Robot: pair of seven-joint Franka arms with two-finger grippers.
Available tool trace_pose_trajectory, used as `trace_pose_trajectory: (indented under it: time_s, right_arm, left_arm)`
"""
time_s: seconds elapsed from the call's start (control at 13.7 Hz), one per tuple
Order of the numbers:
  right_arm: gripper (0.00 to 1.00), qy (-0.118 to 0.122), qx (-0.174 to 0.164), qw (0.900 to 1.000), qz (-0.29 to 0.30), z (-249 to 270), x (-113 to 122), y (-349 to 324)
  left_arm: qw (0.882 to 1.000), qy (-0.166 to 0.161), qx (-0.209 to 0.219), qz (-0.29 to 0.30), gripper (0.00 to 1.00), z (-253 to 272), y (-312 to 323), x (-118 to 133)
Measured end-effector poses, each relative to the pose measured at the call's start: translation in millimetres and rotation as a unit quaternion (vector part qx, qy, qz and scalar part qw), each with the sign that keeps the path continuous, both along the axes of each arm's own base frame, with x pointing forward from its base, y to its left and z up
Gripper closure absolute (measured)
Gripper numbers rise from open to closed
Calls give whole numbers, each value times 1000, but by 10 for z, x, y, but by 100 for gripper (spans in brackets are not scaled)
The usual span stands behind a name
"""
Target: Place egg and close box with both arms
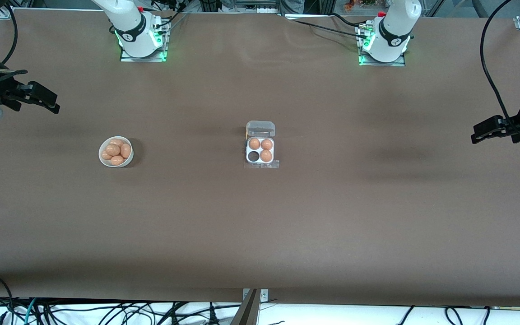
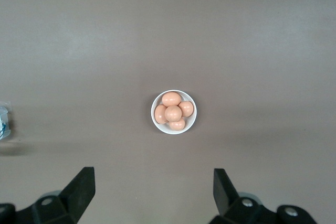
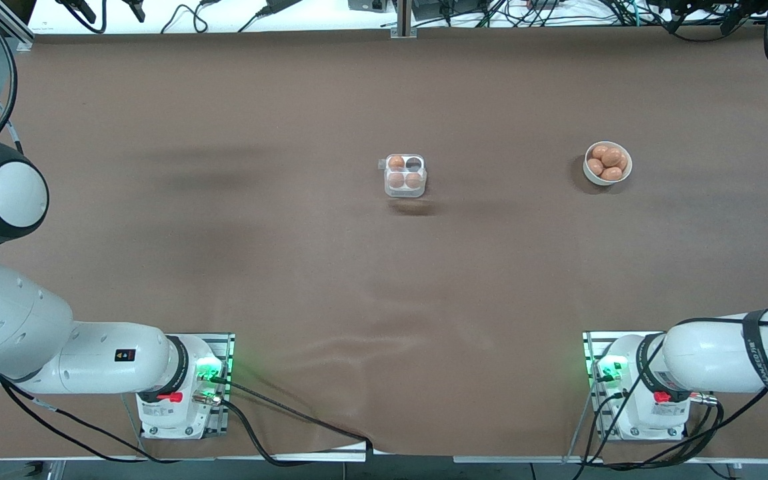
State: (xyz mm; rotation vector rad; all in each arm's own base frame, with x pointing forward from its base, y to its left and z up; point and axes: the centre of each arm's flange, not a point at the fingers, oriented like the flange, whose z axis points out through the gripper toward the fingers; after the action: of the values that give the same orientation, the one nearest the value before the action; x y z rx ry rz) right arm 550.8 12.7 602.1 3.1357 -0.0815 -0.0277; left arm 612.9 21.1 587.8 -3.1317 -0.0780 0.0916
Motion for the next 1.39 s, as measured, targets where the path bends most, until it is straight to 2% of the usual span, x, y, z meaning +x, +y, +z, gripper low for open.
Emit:
trace_pose_trajectory:
  time_s: [0.22,1.39]
  right_arm:
    - [0,9,0,1000,0,-15,-20,-1]
    - [0,10,0,1000,1,-17,-23,7]
  left_arm:
    - [1000,2,0,0,0,-25,0,10]
    - [1000,2,0,0,0,-24,2,10]
